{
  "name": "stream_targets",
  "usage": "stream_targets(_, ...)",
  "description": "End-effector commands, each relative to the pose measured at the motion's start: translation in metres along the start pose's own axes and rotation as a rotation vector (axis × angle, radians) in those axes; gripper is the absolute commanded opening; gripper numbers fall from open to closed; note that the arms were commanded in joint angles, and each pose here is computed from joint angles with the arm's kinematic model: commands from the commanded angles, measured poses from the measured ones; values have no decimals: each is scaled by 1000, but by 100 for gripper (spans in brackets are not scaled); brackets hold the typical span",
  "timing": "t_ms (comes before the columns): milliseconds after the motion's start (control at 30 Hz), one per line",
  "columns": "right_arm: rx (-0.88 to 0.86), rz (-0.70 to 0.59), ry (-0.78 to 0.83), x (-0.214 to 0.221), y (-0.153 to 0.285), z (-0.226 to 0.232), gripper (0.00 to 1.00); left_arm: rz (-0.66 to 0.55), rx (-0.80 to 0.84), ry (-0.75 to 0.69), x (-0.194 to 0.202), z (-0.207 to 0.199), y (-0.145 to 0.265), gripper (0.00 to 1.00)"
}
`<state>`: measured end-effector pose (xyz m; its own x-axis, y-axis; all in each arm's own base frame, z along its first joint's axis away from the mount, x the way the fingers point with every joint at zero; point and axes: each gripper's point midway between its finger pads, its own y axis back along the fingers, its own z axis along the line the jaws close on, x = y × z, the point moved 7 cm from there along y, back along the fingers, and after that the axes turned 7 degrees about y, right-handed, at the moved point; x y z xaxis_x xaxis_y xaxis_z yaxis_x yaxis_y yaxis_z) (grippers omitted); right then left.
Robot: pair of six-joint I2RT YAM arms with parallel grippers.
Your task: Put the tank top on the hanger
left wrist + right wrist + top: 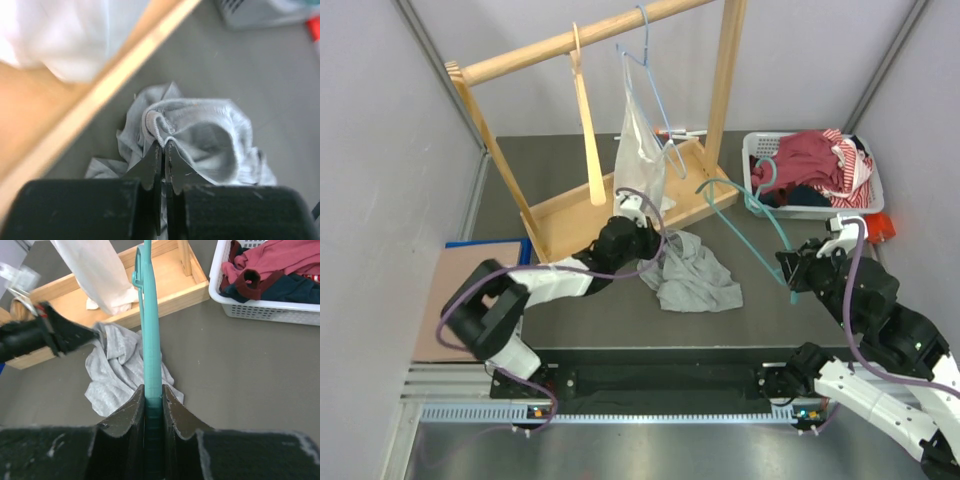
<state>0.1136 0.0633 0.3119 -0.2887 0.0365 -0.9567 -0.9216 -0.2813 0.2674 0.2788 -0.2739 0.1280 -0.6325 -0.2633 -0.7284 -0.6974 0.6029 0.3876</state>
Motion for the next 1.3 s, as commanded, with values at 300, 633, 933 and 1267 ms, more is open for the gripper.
stream_targets(300, -75, -53, -22, -4, -14, 15, 0, -176, 214, -242, -29, -46, 107, 0)
stream_targets(633, -78, -49, -25, 2, -5, 10, 0, 126, 369, -513, 59, -63, 143, 9)
stream_targets(933, -77, -48, -49, 6, 0, 7, 0, 20, 225, -512, 45, -55, 132, 88)
stream_targets(1267, -84, -48, -63, 15, 4, 4, 0, 86, 130, -541, 57, -63, 76, 63)
